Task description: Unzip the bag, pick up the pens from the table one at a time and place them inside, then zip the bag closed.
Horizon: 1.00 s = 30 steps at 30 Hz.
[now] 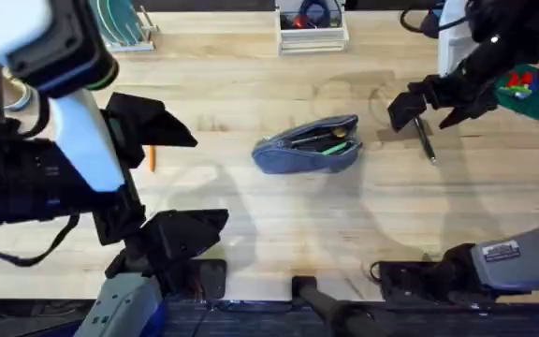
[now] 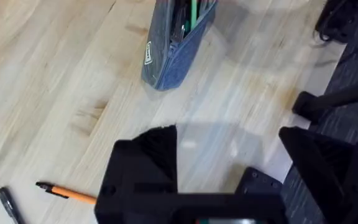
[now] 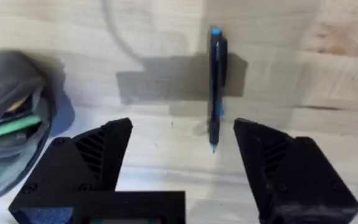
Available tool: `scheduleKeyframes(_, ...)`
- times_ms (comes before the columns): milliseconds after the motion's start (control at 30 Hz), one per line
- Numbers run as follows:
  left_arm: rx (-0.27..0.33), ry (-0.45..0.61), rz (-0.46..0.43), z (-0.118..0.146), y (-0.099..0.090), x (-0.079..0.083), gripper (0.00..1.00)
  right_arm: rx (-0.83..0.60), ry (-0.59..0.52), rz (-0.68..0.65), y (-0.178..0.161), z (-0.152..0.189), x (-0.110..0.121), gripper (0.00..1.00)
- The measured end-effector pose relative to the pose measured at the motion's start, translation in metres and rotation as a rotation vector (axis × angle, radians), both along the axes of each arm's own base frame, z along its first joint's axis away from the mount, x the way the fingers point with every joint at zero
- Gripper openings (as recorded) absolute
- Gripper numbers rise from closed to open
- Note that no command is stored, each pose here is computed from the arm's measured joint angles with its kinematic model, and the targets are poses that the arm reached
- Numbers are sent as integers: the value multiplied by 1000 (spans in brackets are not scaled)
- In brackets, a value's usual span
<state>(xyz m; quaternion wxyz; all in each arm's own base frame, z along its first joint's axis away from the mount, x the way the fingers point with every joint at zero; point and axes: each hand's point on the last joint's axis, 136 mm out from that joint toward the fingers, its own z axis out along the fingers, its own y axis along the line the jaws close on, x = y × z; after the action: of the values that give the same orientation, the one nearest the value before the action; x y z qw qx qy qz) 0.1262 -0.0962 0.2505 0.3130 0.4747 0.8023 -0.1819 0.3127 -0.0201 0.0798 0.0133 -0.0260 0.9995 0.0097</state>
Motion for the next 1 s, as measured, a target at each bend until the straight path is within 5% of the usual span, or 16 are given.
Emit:
scheduleKeyframes(833,0,0,0,0,0,0,995,-12,38,-11,-10,-43,16,974)
scheduleKeyframes(933,0,0,0,0,0,0,995,-22,37,-8,-12,-44,15,713)
scheduleKeyframes(1000,0,0,0,0,0,0,995,-22,36,-9,-12,-44,14,437)
